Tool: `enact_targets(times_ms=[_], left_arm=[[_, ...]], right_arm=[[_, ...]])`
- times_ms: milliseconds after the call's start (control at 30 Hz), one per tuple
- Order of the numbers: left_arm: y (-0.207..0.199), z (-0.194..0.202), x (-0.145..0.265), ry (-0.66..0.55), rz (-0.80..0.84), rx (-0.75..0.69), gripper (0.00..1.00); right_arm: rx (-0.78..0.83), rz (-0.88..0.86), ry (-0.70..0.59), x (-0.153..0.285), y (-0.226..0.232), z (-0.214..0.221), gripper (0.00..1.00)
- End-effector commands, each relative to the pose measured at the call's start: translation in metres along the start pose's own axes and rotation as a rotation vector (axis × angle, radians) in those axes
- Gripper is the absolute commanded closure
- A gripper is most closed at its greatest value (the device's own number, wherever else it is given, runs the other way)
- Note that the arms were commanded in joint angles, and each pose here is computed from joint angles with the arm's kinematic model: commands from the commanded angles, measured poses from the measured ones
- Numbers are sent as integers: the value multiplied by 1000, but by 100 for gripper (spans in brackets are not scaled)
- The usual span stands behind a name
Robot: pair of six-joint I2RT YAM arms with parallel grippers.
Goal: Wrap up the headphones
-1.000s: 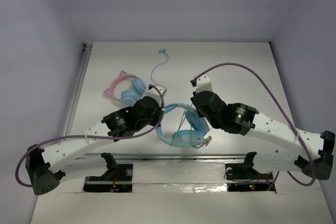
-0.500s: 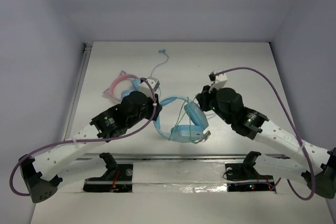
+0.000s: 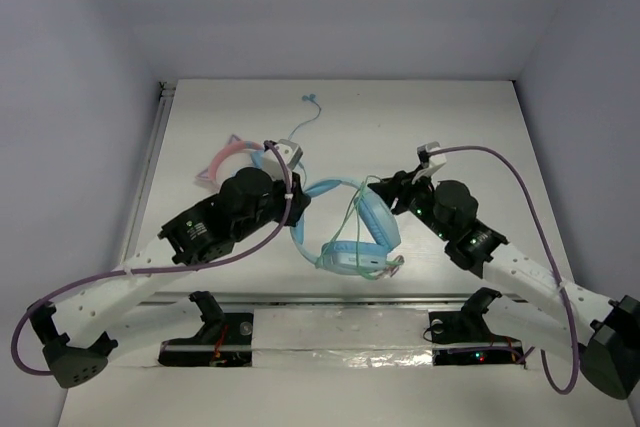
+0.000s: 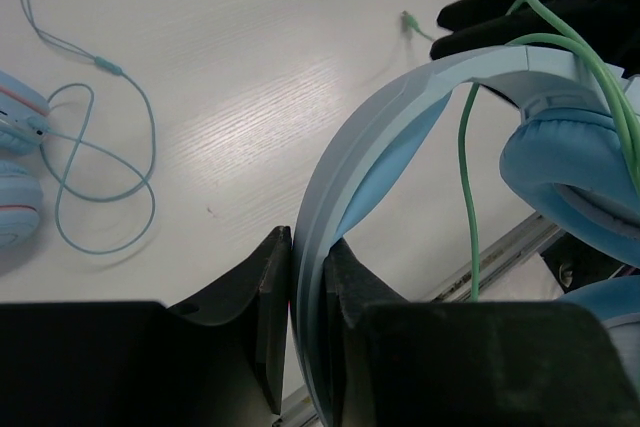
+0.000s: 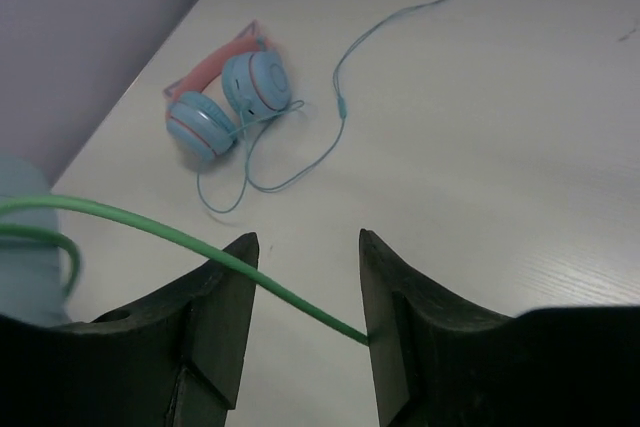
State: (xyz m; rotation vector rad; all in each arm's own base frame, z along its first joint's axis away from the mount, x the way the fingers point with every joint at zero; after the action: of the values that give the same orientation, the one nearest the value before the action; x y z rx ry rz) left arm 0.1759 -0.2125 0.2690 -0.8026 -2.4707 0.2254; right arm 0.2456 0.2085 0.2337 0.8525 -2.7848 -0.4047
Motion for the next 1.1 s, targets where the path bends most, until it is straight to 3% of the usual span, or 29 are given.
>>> enact_targets(times_ms=[0,667,933,1067], left_arm=[[-25,-55,16,-171,90,88,100],[-39,-122,51,-305,106,140,100],[-40,-136,60,-349,102,184,100],[-38,-148,70,-397,92,222,100]], right_arm=[[-42,-31,-95,-5,0,-8,49],[-90,-169,-71,-25,7,21,52],[-168,-214,-67,-32,10,39,63],[-196,-219,-77,-36,9,45,63]])
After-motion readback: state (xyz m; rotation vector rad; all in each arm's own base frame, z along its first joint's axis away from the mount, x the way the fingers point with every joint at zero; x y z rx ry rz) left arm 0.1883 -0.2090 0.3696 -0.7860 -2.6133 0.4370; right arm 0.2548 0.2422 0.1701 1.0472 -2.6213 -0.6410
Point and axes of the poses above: each gripper's point midway between its finger pads, its own x axis back along the fingers, its own y axis along the line the jaws close on, z = x × y, the point moved 3 cm from there along x, back along the fingers, and after that the axes turned 4 degrees about x, right-handed, at the moved point
